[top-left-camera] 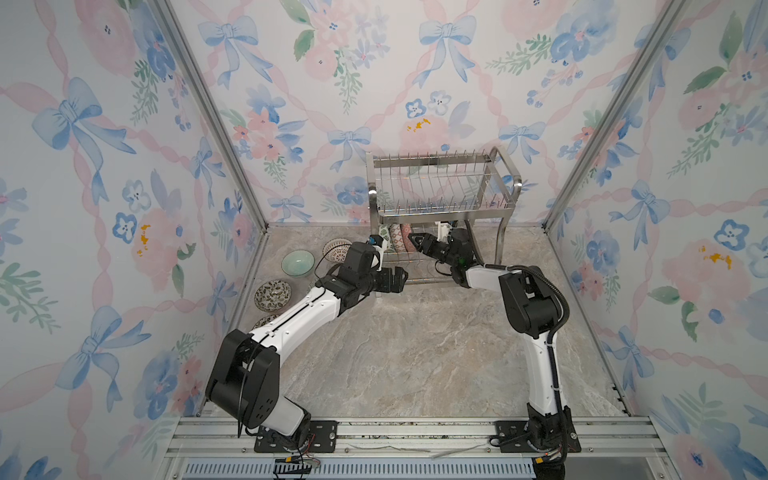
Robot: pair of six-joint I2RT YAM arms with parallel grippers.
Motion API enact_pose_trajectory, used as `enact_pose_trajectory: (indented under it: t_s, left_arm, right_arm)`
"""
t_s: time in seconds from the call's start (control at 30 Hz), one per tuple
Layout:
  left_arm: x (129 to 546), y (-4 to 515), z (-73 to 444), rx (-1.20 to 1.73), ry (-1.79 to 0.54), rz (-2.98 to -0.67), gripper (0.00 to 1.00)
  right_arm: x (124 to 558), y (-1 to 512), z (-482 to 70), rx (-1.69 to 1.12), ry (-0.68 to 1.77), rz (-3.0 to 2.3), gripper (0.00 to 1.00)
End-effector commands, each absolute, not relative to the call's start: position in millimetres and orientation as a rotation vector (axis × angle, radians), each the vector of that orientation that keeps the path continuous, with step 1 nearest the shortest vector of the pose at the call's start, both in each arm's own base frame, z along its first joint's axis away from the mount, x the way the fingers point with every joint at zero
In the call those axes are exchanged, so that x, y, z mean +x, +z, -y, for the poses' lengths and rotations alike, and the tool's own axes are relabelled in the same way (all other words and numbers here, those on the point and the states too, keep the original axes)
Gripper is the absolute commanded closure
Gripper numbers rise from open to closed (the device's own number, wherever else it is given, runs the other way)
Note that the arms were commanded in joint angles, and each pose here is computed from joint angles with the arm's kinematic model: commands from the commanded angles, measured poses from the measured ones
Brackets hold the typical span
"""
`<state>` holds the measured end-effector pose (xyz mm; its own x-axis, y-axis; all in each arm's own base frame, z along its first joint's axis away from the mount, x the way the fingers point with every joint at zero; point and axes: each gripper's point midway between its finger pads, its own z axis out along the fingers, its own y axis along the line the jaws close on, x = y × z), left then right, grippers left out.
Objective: Load the bowls into the dish rack
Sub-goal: 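Open the right gripper and withdraw both grippers from the rack front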
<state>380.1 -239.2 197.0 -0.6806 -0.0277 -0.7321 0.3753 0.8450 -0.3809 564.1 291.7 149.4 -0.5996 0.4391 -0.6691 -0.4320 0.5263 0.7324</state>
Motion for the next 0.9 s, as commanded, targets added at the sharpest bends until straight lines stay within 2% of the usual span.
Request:
enact_pose_trajectory:
  t_s: [0.0,0.37,0.53,0.63,0.7,0.77,0.87]
  left_arm:
    - [377.2,207.4,226.1,0.243,-0.622,-2.213,0.02]
    - [365.7,239.1,193.4,0.143,-0.529,-2.169,0.02]
    - [349.4,229.6,163.2,0.036,-0.49,-2.207,0.02]
    - [343.7,218.9,135.9,-0.045,-0.433,-2.262,0.02]
    - [341.5,209.4,113.1,-0.118,-0.355,-2.294,0.02]
    - [338.8,201.0,90.6,-0.191,-0.245,-2.32,0.02]
    - [335.2,195.2,63.8,-0.269,-0.131,-2.341,0.02]
  right_arm:
    - [559.3,188.9,-275.8,-0.015,1.129,-1.751,0.44]
    - [516.1,185.4,-269.8,-0.112,0.875,-1.819,0.42]
    - [479.3,169.3,-268.5,-0.155,0.762,-1.909,0.36]
    - [452.7,166.7,-268.4,-0.24,0.63,-1.973,0.24]
    - [434.9,173.2,-265.4,-0.288,0.553,-1.992,0.1]
    - [418.3,186.6,-260.1,-0.305,0.506,-1.995,0.01]
    - [392.6,204.4,-255.6,-0.343,0.424,-1.996,0.03]
